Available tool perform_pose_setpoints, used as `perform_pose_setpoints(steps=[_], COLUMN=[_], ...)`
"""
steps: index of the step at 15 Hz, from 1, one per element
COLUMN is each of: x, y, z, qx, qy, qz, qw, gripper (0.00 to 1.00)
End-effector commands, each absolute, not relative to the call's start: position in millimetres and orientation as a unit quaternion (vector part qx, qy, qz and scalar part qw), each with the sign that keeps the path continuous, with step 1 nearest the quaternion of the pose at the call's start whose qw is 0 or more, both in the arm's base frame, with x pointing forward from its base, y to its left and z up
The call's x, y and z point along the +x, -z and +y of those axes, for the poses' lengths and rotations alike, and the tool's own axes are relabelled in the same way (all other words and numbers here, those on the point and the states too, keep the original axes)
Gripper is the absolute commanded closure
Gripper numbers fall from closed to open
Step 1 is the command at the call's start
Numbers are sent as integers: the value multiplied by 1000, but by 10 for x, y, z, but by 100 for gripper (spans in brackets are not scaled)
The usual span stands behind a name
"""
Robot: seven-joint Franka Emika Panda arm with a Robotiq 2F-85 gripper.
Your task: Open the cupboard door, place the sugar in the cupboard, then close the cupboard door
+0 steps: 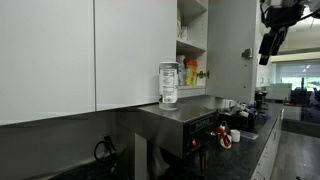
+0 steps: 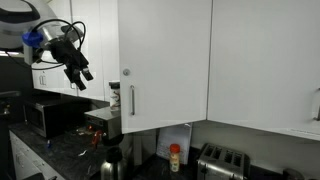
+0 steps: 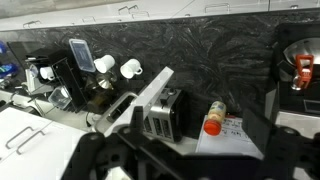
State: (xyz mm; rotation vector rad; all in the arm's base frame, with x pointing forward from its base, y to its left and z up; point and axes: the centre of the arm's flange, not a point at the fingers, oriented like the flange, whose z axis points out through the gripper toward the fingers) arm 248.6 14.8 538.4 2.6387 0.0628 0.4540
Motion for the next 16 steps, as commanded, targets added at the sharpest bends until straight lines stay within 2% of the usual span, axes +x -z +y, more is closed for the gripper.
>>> perform_pose_setpoints(steps=[1,16], x=[2871,3571], y=[-5350,-4884], z=[361,767], qx=[963,968], qy=[-167,-174], qz=[45,136], qw=[205,115], gripper=[0,0])
